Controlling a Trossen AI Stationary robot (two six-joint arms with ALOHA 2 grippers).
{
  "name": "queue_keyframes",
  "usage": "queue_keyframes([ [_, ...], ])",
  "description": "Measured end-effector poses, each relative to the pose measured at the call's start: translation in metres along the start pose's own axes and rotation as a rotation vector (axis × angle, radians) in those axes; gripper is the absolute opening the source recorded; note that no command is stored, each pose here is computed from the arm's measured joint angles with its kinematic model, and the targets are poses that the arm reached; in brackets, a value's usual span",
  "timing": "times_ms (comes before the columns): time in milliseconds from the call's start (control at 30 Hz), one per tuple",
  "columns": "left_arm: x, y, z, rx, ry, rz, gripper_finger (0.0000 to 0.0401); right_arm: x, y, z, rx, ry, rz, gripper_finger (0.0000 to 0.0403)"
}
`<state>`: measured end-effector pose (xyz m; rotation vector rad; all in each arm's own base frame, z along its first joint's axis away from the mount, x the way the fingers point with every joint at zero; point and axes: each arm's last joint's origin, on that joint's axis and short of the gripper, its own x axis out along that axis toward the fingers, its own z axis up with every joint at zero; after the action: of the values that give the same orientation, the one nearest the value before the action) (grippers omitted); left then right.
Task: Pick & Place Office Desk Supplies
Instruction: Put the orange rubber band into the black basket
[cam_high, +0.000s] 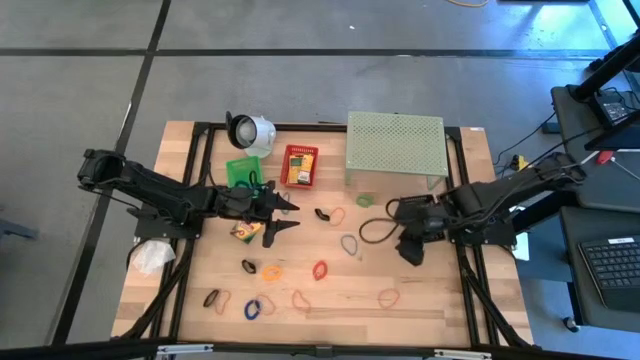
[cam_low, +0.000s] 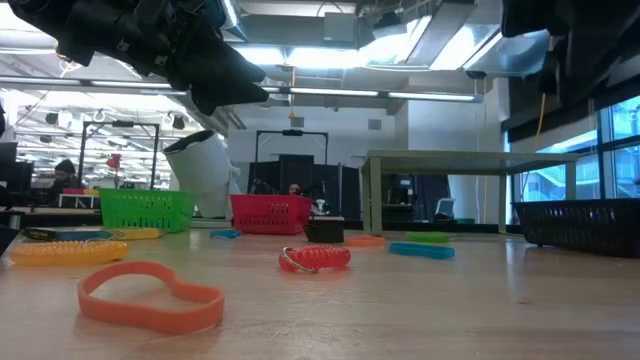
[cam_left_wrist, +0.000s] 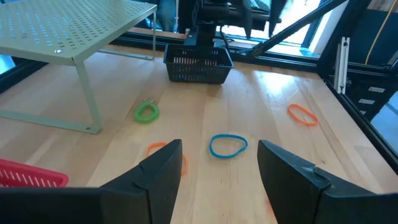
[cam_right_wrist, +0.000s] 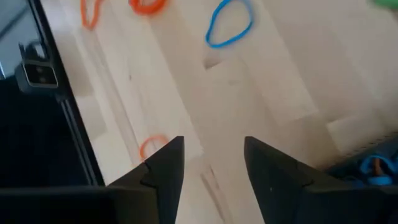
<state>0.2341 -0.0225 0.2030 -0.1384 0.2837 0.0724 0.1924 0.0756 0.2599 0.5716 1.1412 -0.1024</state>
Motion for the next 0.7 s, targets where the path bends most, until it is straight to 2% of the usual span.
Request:
queue_keyframes([
  [333, 0.000, 0.000, 0.000, 0.001, 0.000, 0.000, 0.0203, 0.059, 0.039, -0.010, -0.254, 0.198, -0.117, 0.0167],
  [467, 0.000, 0.000, 0.000, 0.007, 0.000, 0.000, 0.0203, 0.081, 0.056, -0.014, -0.315, 0.246, -0.152, 0.0167],
  [700, 0.000, 0.000, 0.000, 0.011, 0.000, 0.000, 0.0203, 0.118, 0.087, -0.025, -0.449, 0.343, -0.172, 0.0169],
])
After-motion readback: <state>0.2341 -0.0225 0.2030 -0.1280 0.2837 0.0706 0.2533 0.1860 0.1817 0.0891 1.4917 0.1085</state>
